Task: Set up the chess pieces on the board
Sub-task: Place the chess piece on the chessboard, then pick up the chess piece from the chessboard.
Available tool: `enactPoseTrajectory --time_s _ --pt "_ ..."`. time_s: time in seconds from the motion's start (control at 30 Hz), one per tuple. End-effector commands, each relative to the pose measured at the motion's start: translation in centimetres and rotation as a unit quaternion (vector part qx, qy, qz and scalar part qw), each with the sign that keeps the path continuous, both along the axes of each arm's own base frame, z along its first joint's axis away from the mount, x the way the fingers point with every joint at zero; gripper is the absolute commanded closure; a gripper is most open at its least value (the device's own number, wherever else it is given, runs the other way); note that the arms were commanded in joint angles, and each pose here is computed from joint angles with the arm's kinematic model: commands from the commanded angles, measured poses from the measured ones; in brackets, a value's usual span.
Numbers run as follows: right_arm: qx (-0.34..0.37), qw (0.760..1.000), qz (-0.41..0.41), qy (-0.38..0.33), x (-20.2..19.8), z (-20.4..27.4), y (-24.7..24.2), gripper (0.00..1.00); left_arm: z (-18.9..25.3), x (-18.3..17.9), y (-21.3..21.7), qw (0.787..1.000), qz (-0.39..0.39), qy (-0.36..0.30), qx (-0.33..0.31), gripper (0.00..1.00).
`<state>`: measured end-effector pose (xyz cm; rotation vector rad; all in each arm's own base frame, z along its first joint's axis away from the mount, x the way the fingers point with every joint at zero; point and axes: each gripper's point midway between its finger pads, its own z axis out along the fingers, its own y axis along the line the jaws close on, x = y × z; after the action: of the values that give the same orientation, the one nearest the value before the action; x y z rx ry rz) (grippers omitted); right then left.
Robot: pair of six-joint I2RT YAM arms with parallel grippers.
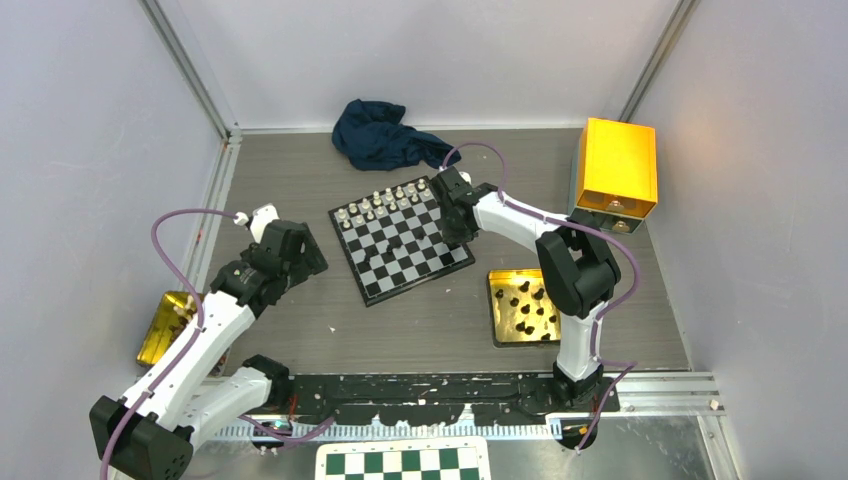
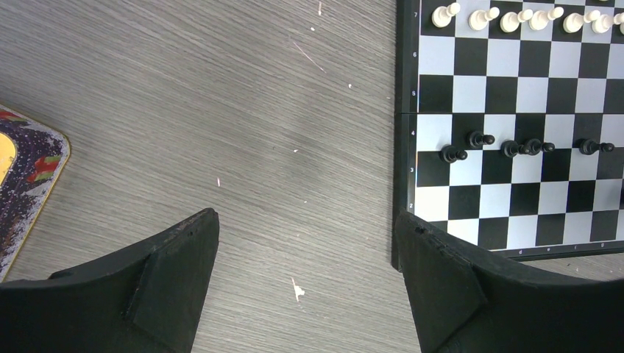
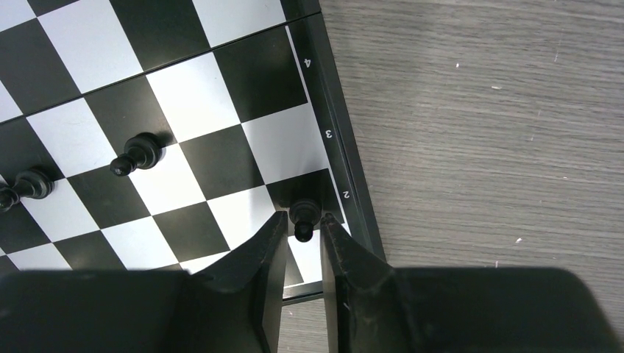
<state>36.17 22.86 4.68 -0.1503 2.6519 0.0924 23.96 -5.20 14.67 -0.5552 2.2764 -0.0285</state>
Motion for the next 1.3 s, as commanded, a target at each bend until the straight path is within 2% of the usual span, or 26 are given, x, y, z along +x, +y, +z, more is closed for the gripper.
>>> enactPoseTrajectory --time_s 0.0,0.27,0.67,1.0,1.27 --pt "0.015 1.000 -0.004 -0.018 0.9 0.9 0.4 0.69 1.9 1.0 -0.1 0.999 0.001 -0.032 -0.001 0.10" --pt "0.017 0.999 -0.001 -0.038 1.6 3.0 0.5 0.61 2.2 0.8 0.1 0.999 0.002 -0.034 0.001 0.09" --pt "0.018 0.998 0.009 -0.065 2.6 6.4 0.8 0.56 2.6 1.0 0.0 0.999 0.004 -0.040 -0.001 0.09" --pt "0.059 0.994 0.067 -0.060 3.9 7.3 5.8 0.56 3.1 1.1 0.3 0.999 0.006 -0.045 0.007 0.09" --pt "0.057 0.993 0.095 -0.028 3.7 5.3 8.2 0.56 3.1 1.1 0.5 0.999 0.006 -0.045 0.012 0.09"
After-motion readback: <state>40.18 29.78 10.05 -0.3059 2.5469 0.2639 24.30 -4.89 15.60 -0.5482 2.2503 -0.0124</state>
